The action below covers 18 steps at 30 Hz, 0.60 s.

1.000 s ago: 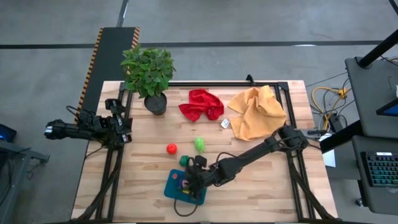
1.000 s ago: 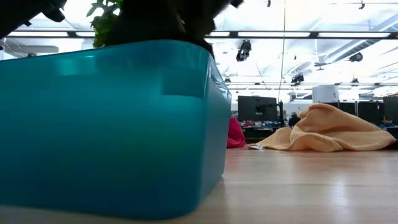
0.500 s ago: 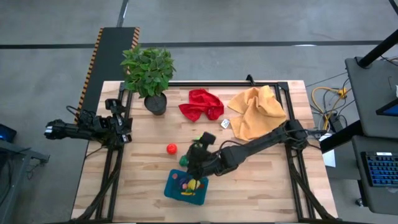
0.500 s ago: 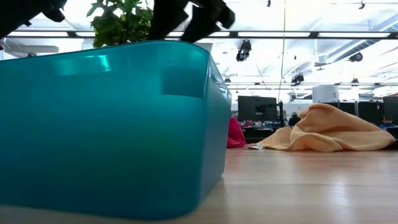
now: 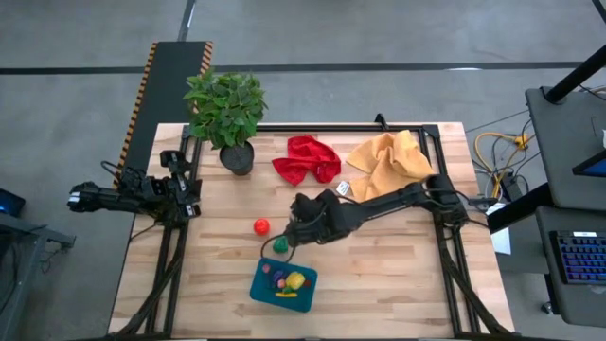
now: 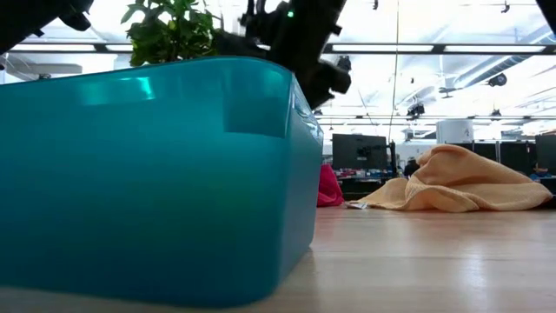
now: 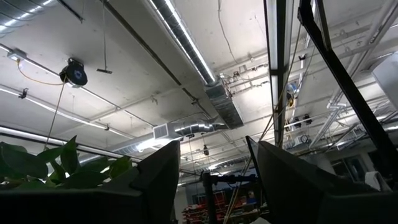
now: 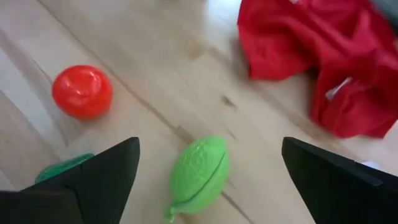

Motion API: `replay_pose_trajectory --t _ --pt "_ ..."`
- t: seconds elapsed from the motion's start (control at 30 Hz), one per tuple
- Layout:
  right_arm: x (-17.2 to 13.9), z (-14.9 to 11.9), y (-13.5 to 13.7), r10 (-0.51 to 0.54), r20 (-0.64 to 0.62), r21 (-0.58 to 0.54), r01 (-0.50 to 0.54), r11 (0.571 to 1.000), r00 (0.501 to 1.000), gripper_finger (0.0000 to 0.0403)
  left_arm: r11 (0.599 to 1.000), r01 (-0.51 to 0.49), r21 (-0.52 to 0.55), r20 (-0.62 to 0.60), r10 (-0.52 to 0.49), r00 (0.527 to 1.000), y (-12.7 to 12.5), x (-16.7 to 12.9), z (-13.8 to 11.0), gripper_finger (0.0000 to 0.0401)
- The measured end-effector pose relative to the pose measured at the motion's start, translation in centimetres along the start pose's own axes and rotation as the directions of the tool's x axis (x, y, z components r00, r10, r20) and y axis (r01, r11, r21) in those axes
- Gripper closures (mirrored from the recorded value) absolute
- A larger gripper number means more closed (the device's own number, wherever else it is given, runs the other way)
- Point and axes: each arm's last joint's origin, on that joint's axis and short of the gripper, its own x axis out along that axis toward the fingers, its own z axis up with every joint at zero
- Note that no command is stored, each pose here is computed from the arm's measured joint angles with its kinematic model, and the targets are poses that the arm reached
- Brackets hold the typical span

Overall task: Pick and placing Produce into tupperware
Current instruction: Put the cabbage into the blue basket

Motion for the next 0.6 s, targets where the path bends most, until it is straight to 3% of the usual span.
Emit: replay_pose_trajectory --t 0.6 --pt "5.2 -3.2 -0.9 -0.090 -0.090 0.250 0.110 0.962 0.992 0.0019 1.000 -0.001 0.000 0.002 0.001 1.000 0.0 0.0 0.0 0.0202"
